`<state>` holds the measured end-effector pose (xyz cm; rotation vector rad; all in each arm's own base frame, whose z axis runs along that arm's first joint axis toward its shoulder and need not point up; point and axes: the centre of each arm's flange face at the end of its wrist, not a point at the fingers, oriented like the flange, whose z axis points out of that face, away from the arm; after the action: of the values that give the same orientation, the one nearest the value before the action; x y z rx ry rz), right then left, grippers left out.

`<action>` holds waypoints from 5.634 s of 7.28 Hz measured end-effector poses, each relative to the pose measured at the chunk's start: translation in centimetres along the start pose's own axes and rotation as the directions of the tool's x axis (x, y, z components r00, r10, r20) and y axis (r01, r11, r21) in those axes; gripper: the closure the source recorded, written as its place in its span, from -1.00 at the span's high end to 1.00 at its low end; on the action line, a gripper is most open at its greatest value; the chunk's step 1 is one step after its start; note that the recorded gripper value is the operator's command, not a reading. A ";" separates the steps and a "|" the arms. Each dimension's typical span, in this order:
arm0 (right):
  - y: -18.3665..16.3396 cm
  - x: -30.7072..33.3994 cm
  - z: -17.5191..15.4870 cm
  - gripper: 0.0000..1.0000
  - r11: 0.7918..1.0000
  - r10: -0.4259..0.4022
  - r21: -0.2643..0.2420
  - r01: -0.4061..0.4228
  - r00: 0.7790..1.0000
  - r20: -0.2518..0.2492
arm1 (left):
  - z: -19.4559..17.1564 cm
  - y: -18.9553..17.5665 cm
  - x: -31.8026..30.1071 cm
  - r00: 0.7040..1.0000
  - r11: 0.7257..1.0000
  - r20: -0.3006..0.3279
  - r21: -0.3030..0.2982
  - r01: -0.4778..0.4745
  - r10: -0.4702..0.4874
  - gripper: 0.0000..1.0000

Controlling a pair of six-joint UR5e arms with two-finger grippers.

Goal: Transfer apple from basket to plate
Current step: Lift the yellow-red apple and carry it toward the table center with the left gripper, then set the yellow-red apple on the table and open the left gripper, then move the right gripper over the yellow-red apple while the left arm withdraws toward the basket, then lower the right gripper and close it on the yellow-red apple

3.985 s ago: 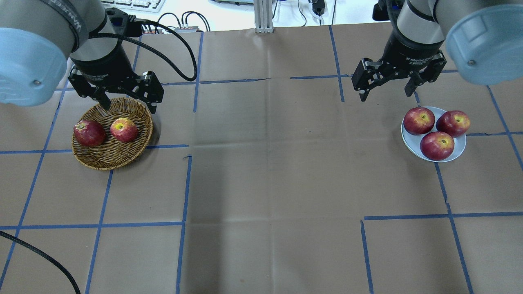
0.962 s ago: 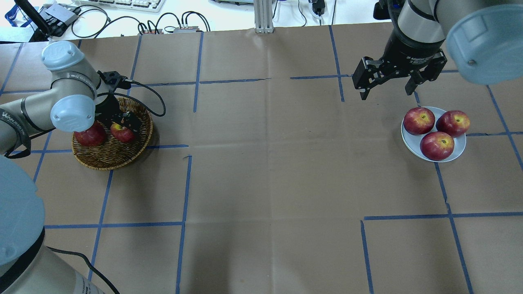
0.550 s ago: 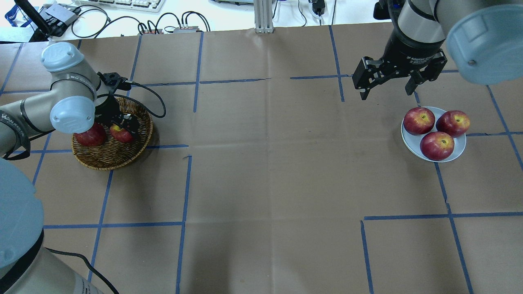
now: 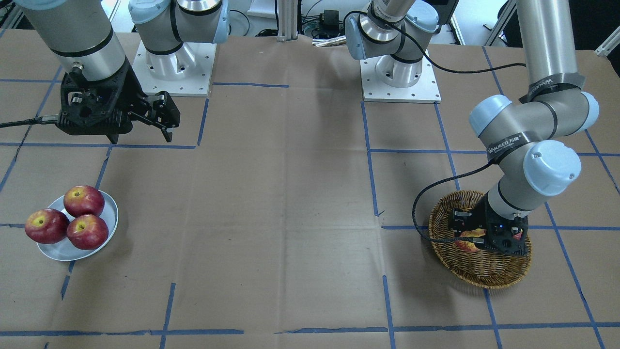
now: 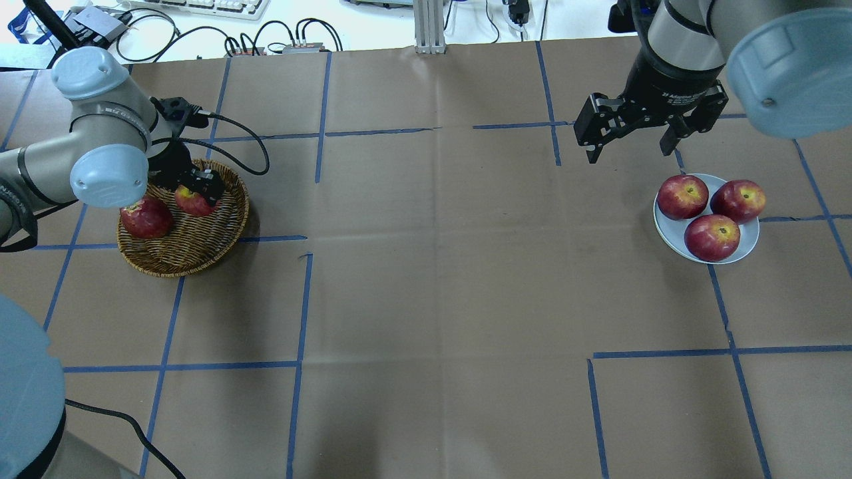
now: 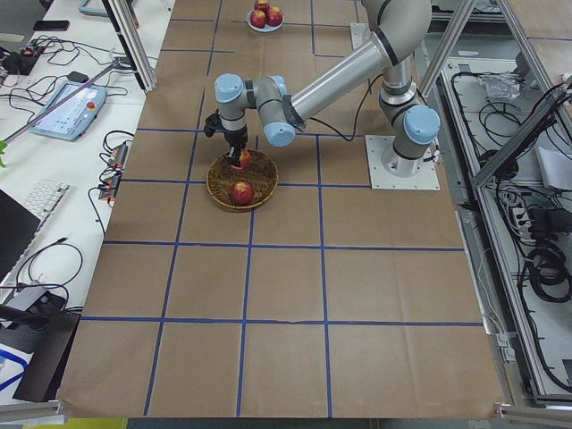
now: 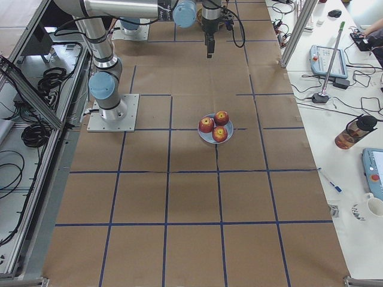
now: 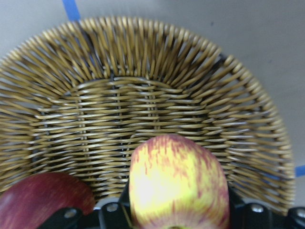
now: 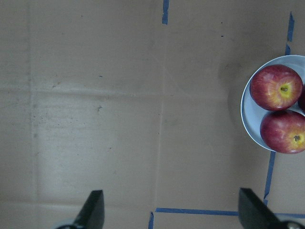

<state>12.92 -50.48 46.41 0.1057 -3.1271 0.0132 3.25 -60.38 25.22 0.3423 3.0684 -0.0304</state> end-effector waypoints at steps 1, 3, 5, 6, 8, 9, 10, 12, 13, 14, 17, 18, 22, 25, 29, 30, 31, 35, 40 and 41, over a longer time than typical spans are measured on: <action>0.0 0.0 0.0 1.00 1.000 0.000 0.000 0.000 1.000 0.000 | -2.1 -0.7 3.1 1.000 0.999 0.010 0.025 0.025 -0.026 0.25; 0.0 0.0 0.0 1.00 1.000 0.000 0.001 0.000 1.000 0.000 | -4.8 -1.9 11.9 0.995 0.994 0.001 0.041 0.104 -0.104 0.23; 0.0 0.0 0.0 1.00 1.000 0.000 0.001 0.000 1.000 0.000 | -4.9 -2.5 20.9 0.982 0.982 -0.036 0.027 0.189 -0.188 0.14; 0.0 0.0 0.0 1.00 1.000 0.000 0.001 0.000 1.000 0.000 | -3.8 -2.6 25.2 0.970 0.973 -0.068 0.001 0.232 -0.232 0.14; 0.0 0.0 0.0 1.00 1.000 0.000 0.000 0.000 1.000 0.000 | -0.3 -3.0 32.5 0.960 0.964 -0.085 -0.047 0.263 -0.266 0.15; 0.0 0.0 0.0 1.00 1.000 0.000 0.000 0.000 1.000 0.000 | 0.8 -3.7 35.8 0.960 0.963 -0.086 -0.052 0.263 -0.267 0.15; 0.0 0.0 0.0 1.00 1.000 0.000 0.000 0.000 1.000 0.000 | 1.9 -4.5 38.7 0.961 0.965 -0.086 -0.054 0.257 -0.261 0.15; 0.0 0.0 0.0 1.00 1.000 0.000 -0.001 0.000 1.000 0.000 | 3.0 -5.3 42.0 0.964 0.967 -0.087 -0.054 0.247 -0.251 0.20; 0.0 0.0 0.1 1.00 1.000 0.000 -0.001 0.000 1.000 0.000 | 3.3 -5.4 42.4 0.965 0.968 -0.086 -0.056 0.244 -0.248 0.21; 0.0 0.0 0.1 1.00 1.000 0.000 -0.002 0.000 1.000 0.000 | 3.4 -5.3 42.6 0.966 0.969 -0.085 -0.058 0.239 -0.244 0.21; 0.0 0.0 0.1 1.00 1.000 -0.001 -0.001 0.001 1.000 -0.001 | 4.0 -4.9 42.0 0.970 0.972 -0.080 -0.071 0.226 -0.231 0.29; 0.0 0.0 0.0 1.00 1.000 -0.002 -0.001 0.002 1.000 -0.002 | 4.1 -4.7 41.9 0.971 0.972 -0.077 -0.074 0.223 -0.228 0.59; 0.0 -0.1 -0.1 1.00 1.000 -0.002 0.002 0.002 1.000 -0.003 | 1.7 -4.0 41.2 0.971 0.972 -0.069 -0.069 0.223 -0.227 0.99; 0.0 -0.2 -0.2 1.00 1.000 0.000 0.006 0.000 1.000 -0.002 | -11.4 -1.8 31.5 0.977 0.980 -0.085 -0.035 0.195 -0.197 0.99; 0.0 -0.5 -0.6 1.00 1.000 0.021 0.017 -0.020 1.000 -0.011 | -27.9 9.4 19.5 0.979 0.982 -0.080 0.012 0.190 -0.189 0.99; -0.3 -1.3 -0.5 1.00 0.998 0.057 0.021 -0.057 0.998 -0.005 | -29.2 11.6 19.3 0.981 0.984 -0.078 0.010 0.179 -0.177 0.99; -0.9 -3.4 0.3 1.00 0.996 0.084 0.030 -0.084 0.996 -0.001 | -29.5 12.7 19.3 0.982 0.985 -0.078 0.003 0.173 -0.172 0.99; -4.4 -18.8 10.7 1.00 0.987 0.118 0.105 -0.119 0.993 0.017 | -28.0 12.0 19.2 0.982 0.985 -0.082 0.011 0.171 -0.169 0.99; -4.6 -24.5 24.6 1.00 0.989 0.085 0.117 -0.085 0.996 0.009 | -26.1 13.1 19.5 0.981 0.984 -0.083 0.001 0.176 -0.175 0.99; -4.6 -24.3 26.0 1.00 0.990 0.081 0.114 -0.080 0.997 0.001 | -26.0 13.1 19.5 0.981 0.984 -0.085 0.001 0.176 -0.175 0.99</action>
<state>37.18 -53.70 20.13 -0.0198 -3.1235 0.1925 -14.17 -42.63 49.92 0.0740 3.1734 -0.0366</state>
